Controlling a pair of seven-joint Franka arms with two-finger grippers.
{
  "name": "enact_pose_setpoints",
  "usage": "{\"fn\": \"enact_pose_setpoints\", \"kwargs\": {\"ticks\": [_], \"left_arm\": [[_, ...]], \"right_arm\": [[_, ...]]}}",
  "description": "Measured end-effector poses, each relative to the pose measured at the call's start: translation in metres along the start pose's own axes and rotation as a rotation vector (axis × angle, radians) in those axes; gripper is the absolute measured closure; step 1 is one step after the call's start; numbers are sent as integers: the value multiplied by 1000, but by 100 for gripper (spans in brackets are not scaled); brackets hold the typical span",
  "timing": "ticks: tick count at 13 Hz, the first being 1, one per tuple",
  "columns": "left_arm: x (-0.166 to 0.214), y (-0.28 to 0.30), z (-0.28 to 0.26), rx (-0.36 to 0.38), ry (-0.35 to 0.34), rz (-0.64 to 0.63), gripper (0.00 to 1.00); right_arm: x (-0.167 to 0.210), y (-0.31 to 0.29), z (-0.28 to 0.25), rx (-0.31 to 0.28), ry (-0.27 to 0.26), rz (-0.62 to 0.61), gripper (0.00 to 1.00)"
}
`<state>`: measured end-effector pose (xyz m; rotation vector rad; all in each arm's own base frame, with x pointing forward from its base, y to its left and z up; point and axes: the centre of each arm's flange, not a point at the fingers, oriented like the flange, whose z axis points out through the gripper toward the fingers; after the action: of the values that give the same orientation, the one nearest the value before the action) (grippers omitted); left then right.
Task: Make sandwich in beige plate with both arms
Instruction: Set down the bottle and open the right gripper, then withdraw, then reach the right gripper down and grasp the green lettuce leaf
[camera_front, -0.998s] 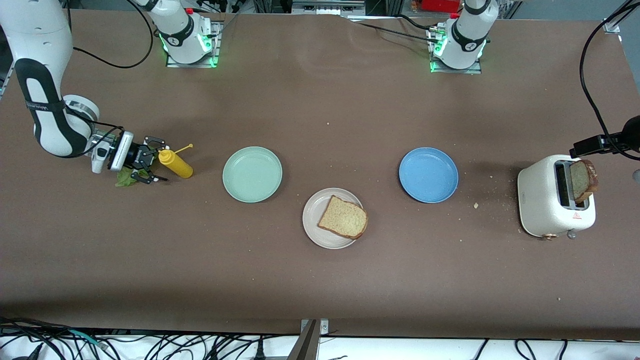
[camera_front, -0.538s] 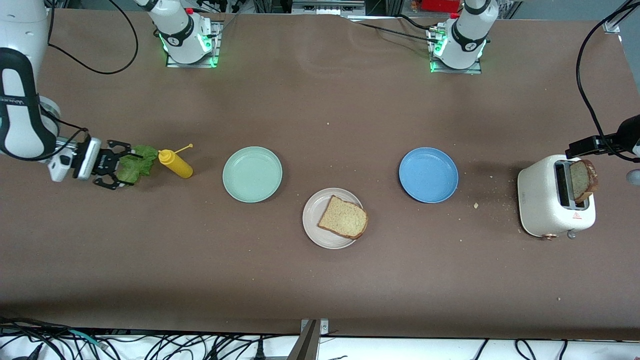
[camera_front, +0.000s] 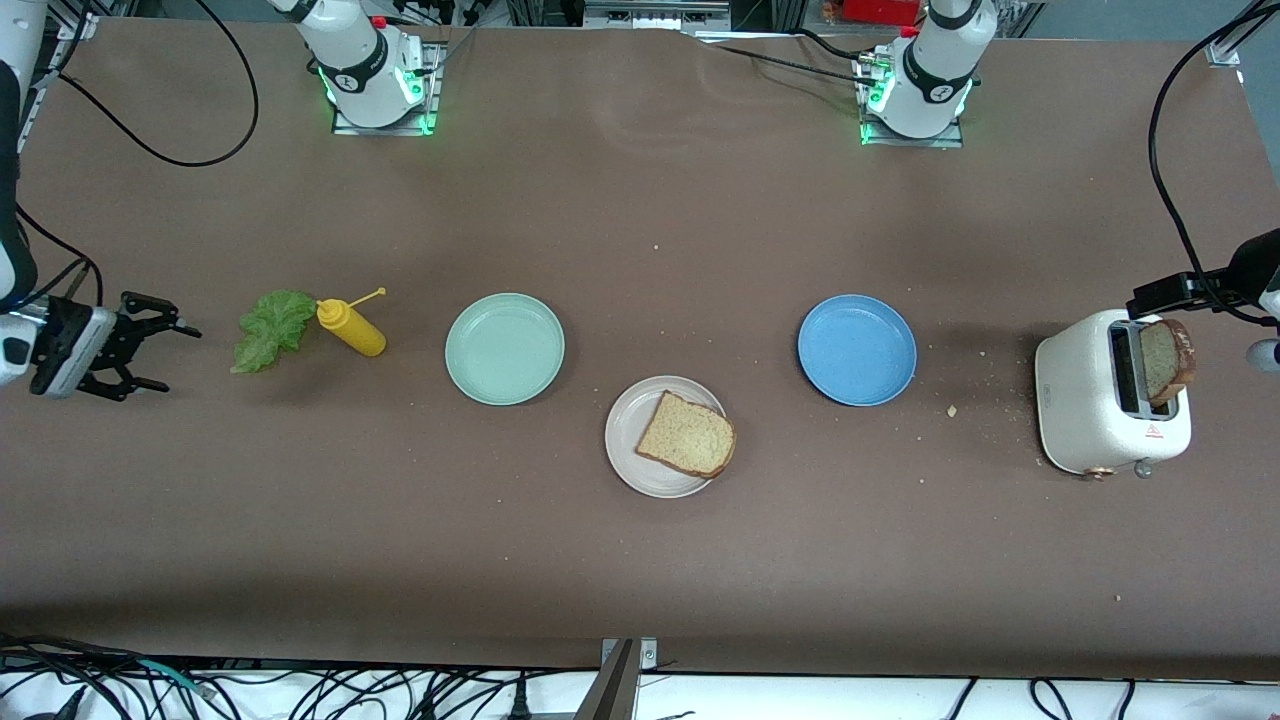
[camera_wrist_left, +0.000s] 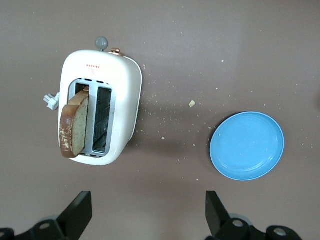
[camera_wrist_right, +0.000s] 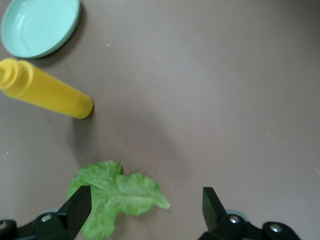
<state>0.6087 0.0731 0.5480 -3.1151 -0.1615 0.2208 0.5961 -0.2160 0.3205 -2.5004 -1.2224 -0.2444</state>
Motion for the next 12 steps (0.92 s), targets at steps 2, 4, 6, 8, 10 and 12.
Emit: {"fn": "enact_pose_setpoints", "kwargs": {"ticks": [2, 4, 6, 8, 10, 12], "left_arm": [[3, 0, -1, 2, 22, 0, 0], [4, 0, -2, 3, 34, 0, 0], [5, 0, -3, 4, 43, -1, 0], [8, 0, -5, 6, 65, 0, 0], [12, 1, -5, 9, 89, 2, 0], [17, 1, -1, 15, 101, 0, 0]], "right_arm": [[15, -7, -22, -15, -58, 136, 3], [36, -20, -36, -54, -135, 295, 3], [56, -36, -45, -99, -218, 459, 3], [76, -50, -49, -166, -290, 595, 3], [90, -59, -48, -223, -333, 713, 2], [94, -62, -45, -278, -365, 815, 3]]}}
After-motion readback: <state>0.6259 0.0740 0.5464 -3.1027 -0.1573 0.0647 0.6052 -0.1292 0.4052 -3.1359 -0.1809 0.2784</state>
